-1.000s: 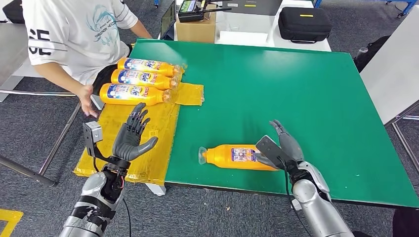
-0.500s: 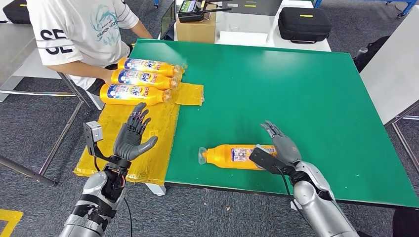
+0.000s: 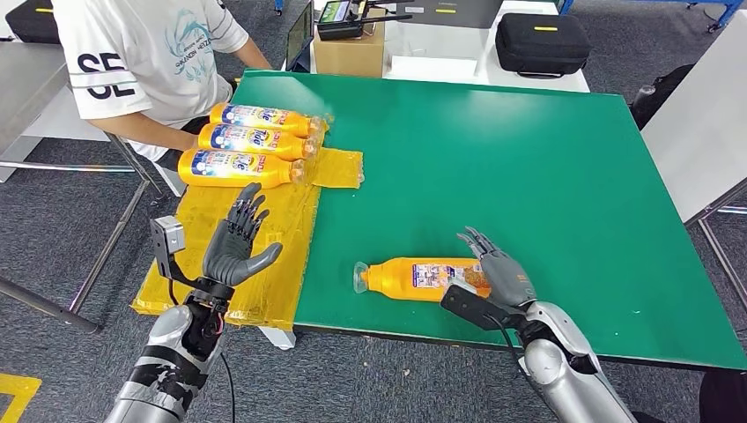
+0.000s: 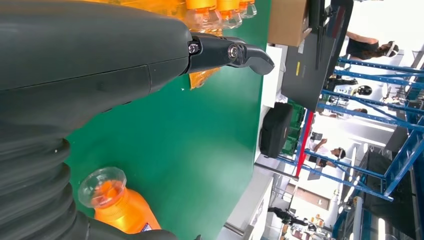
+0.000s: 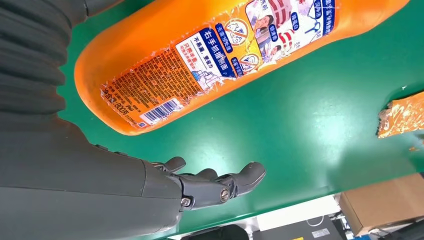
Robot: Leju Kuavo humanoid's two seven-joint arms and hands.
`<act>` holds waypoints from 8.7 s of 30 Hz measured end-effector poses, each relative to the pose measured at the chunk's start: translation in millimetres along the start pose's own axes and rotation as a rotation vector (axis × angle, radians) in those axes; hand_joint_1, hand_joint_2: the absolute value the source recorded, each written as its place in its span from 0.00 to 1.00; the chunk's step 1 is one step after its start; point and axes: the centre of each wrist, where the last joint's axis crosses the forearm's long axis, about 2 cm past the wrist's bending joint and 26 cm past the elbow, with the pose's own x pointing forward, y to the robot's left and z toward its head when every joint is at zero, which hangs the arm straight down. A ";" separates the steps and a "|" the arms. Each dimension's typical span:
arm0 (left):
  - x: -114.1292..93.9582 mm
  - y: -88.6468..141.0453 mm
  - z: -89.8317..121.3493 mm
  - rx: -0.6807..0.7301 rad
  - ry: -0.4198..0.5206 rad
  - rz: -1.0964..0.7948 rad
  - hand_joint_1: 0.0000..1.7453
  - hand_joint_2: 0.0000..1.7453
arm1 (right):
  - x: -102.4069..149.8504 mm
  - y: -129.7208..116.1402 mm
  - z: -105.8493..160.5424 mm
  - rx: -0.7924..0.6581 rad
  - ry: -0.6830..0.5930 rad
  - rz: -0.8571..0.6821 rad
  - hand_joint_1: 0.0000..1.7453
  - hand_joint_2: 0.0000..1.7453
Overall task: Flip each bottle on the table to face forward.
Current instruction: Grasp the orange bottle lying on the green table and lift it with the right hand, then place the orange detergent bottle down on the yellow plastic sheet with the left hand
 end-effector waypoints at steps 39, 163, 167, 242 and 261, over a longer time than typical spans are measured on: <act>-0.9 1.8 -30.4 -0.076 0.012 0.075 0.00 1.00 | -72.1 -104.4 -45.6 0.508 0.076 0.050 0.42 1.00; 18.8 -28.3 -61.0 -0.028 0.005 0.094 0.00 1.00 | 105.7 33.2 -65.6 -0.211 -0.274 -0.653 1.00 1.00; 22.5 -42.3 -70.7 -0.134 0.034 0.143 0.00 1.00 | 103.2 32.3 -78.9 -0.142 -0.289 -0.650 1.00 1.00; 15.0 -46.8 -105.5 -0.340 0.311 -0.079 1.00 1.00 | 106.7 31.8 -115.9 0.143 -0.281 -0.267 0.00 1.00; 28.6 -38.6 -90.0 -0.134 0.115 0.289 1.00 1.00 | 114.7 30.2 -107.3 0.039 -0.314 -0.399 0.00 1.00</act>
